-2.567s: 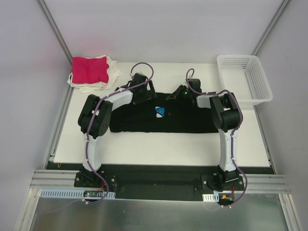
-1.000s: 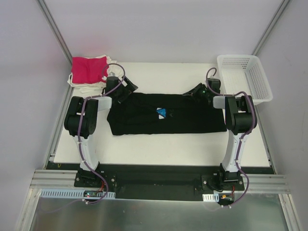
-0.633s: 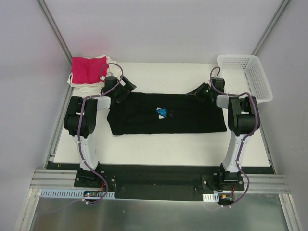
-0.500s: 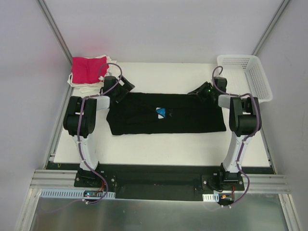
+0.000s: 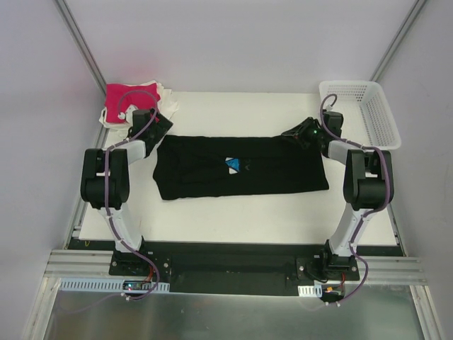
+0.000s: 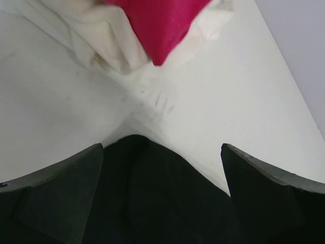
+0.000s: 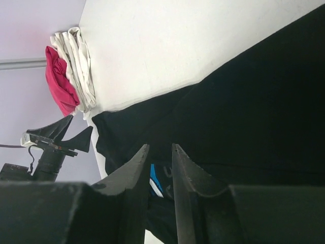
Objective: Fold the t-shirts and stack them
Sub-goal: Fold the other side of the tshirt into a rectangle
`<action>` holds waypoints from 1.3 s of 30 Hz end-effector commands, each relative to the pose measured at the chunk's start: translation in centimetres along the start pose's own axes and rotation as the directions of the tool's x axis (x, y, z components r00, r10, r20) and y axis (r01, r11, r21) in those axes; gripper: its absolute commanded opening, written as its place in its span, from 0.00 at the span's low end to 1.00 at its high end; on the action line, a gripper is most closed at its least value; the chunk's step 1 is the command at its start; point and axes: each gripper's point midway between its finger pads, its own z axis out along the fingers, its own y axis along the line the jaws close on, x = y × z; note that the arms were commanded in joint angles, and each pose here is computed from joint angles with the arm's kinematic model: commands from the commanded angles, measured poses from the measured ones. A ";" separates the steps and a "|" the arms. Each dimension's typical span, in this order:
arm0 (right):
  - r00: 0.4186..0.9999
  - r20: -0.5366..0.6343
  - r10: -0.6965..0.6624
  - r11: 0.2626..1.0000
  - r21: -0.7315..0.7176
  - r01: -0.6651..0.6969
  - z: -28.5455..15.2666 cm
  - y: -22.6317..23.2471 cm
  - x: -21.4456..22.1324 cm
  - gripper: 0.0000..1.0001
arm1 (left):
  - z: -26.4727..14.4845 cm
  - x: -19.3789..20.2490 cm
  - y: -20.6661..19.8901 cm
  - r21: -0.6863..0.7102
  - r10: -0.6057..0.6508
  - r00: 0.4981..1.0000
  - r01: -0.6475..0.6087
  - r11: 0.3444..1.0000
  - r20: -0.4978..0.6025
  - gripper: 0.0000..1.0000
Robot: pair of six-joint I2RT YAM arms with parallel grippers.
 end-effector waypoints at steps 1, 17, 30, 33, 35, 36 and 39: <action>0.998 0.049 -0.050 0.998 -0.021 0.051 -1.9 1.4 -1.4 0.28 | -1.6 -4.2 -0.8 0.007 0.041 0.993 -0.042 0.999 0.108 0.99; 0.981 -0.034 -0.190 0.980 -0.057 0.188 -0.4 6.5 -0.2 0.26 | -13.0 -2.4 -12.2 0.337 0.266 0.962 -0.268 0.903 0.053 0.99; 0.969 -0.190 -0.159 0.986 -0.086 0.145 6.0 5.7 5.3 0.24 | -12.3 9.4 -4.9 0.129 0.305 0.927 -0.282 0.951 -0.220 0.99; 0.969 -0.178 -0.169 0.985 -0.076 0.158 5.7 5.3 5.2 0.25 | -12.5 9.3 -1.7 -0.016 0.217 0.956 -0.225 0.974 -0.199 0.99; 0.970 -0.173 -0.171 0.984 -0.082 0.159 5.4 5.5 4.9 0.26 | -12.8 7.9 -0.7 -0.082 0.172 0.977 -0.182 0.980 -0.124 0.99; 0.970 -0.171 -0.170 0.984 -0.084 0.158 5.3 5.6 4.9 0.26 | -13.0 7.6 -0.2 -0.101 0.163 0.981 -0.173 0.980 -0.102 0.99; 0.974 -0.165 -0.156 0.986 -0.078 0.145 4.9 5.1 4.5 0.26 | -13.7 5.2 -0.3 -0.133 0.147 0.989 -0.145 0.980 0.004 0.99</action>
